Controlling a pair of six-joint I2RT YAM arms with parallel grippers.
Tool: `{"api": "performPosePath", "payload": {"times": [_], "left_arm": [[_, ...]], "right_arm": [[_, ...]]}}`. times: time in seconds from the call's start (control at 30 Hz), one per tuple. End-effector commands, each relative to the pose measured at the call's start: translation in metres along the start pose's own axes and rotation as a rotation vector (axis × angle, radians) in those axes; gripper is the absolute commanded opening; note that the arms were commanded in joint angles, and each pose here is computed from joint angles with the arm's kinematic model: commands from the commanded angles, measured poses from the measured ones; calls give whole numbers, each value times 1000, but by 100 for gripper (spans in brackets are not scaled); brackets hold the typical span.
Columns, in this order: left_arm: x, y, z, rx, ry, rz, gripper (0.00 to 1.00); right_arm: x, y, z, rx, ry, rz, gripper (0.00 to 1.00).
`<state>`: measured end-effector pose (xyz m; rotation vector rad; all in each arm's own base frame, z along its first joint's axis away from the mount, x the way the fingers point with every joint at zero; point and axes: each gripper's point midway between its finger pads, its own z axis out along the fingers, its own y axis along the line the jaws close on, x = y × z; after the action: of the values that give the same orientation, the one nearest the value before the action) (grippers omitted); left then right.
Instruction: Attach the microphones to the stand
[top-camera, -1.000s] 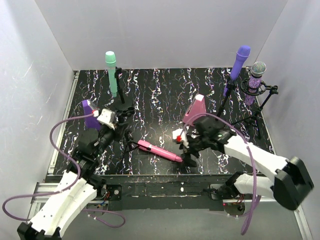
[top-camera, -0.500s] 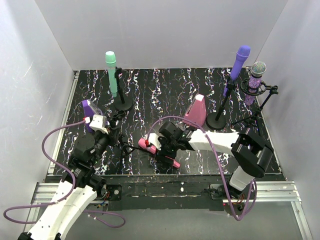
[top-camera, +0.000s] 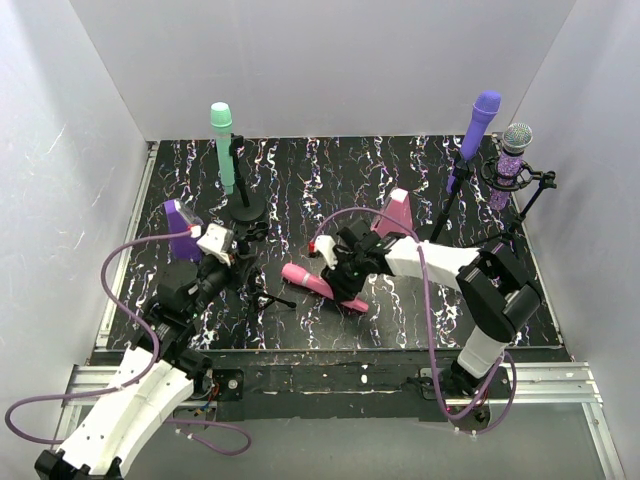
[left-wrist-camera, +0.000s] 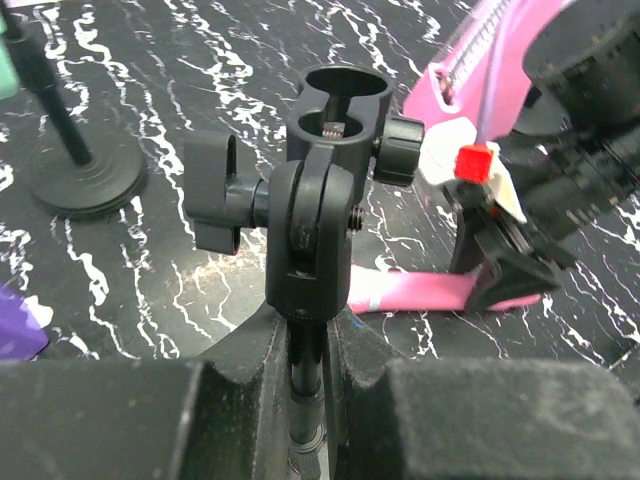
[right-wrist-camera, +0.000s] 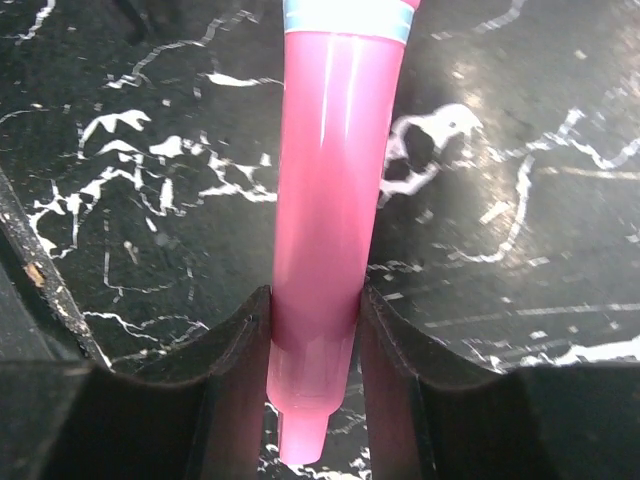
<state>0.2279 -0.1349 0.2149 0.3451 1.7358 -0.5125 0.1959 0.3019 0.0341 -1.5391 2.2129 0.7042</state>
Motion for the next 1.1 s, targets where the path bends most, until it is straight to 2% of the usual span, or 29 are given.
{"api": "performPosePath", "payload": {"times": [0.0,0.03,0.1,0.23,0.3,0.4,0.47,0.57,0.63,0.73,0.9,1.07], "left_arm": [[-20,-33,6,184,-22,29,0],[-21,-32,8,184,-22,36,0],[-25,-31,10,179,-33,51,0],[-25,-30,10,171,-35,53,0],[-20,-29,9,166,-29,47,0],[-14,-28,8,169,-30,46,0],[-11,-31,9,186,-33,46,0],[-10,-38,14,232,-41,53,0],[-12,-43,21,267,-50,60,0],[-19,-53,34,333,-78,72,0],[-29,-64,60,415,-101,102,0],[-42,-71,90,468,-122,126,0]], "right_arm": [[7,-10,-14,21,32,33,44],[7,-14,-15,46,38,32,52],[9,-25,-16,109,62,27,62],[16,-45,-15,197,124,27,67],[21,-47,-12,203,151,34,66],[24,-49,-11,210,166,35,59],[24,-50,-11,209,166,37,29],[18,-48,-17,168,131,74,8],[10,-45,-27,109,63,125,3],[-11,-42,-56,53,-71,162,2],[-51,-16,-127,-19,-333,87,2],[-74,-11,-207,10,-503,53,1]]}}
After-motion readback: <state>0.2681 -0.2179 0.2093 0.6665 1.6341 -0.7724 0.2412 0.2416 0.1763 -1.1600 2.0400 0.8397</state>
